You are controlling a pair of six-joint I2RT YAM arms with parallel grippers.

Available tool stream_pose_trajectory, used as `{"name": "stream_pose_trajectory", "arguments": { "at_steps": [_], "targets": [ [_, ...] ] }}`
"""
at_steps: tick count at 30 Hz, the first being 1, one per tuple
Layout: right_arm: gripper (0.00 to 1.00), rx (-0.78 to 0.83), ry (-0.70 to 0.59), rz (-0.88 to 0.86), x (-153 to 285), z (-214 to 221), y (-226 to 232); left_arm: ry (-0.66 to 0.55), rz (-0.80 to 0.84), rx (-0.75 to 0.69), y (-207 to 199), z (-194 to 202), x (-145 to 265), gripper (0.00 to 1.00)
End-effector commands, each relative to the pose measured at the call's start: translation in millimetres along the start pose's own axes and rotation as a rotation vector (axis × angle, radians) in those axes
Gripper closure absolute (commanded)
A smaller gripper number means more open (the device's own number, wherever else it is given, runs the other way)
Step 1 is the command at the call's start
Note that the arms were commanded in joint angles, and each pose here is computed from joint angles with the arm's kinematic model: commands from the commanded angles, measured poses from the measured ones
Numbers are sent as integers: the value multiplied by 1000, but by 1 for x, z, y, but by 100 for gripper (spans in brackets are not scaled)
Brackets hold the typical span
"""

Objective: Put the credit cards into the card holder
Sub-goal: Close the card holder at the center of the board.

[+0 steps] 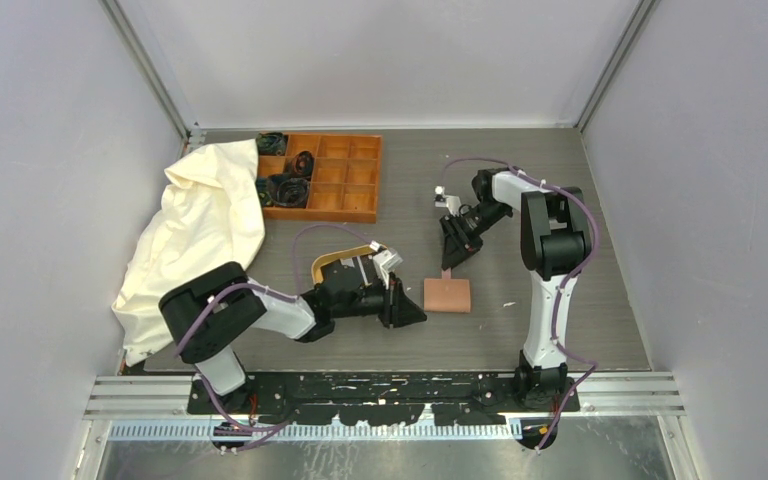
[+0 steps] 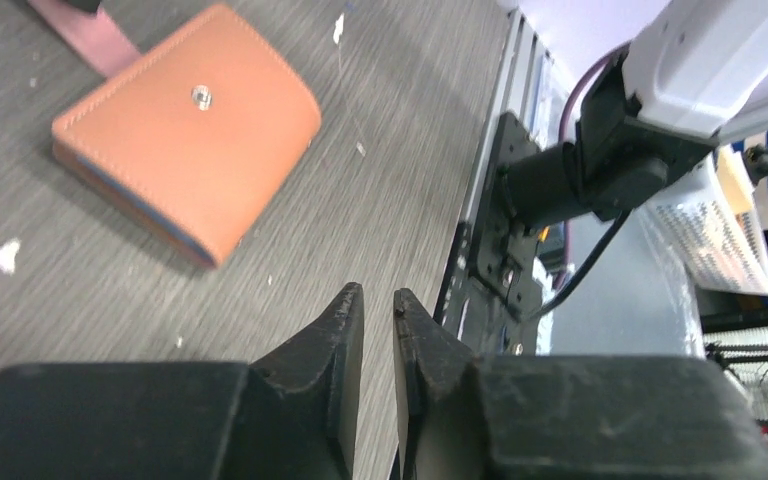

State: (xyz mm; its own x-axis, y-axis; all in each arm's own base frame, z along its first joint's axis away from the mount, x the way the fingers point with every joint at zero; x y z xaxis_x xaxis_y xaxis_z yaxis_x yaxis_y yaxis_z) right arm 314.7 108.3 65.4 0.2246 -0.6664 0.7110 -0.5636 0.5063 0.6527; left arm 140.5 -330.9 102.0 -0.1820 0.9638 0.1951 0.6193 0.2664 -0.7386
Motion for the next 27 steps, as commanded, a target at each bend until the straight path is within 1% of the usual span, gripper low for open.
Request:
{"name": "stream_pose_trajectory", "arguments": {
  "at_steps": [1, 5, 12, 18, 21, 27],
  "targets": [
    [64, 48, -20, -35, 7, -7, 8, -8, 30, 33, -13, -26, -24, 84],
    [68, 60, -36, -42, 9, -8, 12, 28, -38, 74, -3, -29, -40, 89],
    [70, 67, -56, -51, 13, -9, 15, 81, -161, 143, 28, -31, -60, 95],
    [70, 71, -61, -50, 14, -7, 14, 88, -290, 197, 59, -29, -59, 98],
    [70, 80, -70, -48, 15, -8, 15, 96, -319, 202, 64, -29, -58, 100],
    [68, 87, -101, -63, 18, -10, 18, 107, -336, 211, 68, -26, -57, 100]
  ]
}}
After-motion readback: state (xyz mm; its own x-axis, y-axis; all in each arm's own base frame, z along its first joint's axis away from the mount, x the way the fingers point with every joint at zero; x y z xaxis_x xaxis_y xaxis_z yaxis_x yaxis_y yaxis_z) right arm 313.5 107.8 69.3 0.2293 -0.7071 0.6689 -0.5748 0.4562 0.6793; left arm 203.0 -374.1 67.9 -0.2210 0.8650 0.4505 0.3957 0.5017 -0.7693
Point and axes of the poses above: each gripper's point midway between its finger pads, its own x axis back along the fingers, its own y axis along the line the jaws close on, z = x × y, the point moved 6 cm from there along x, back along the fingers, and after that the axes turned 7 degrees about x, right-handed, at the moved point
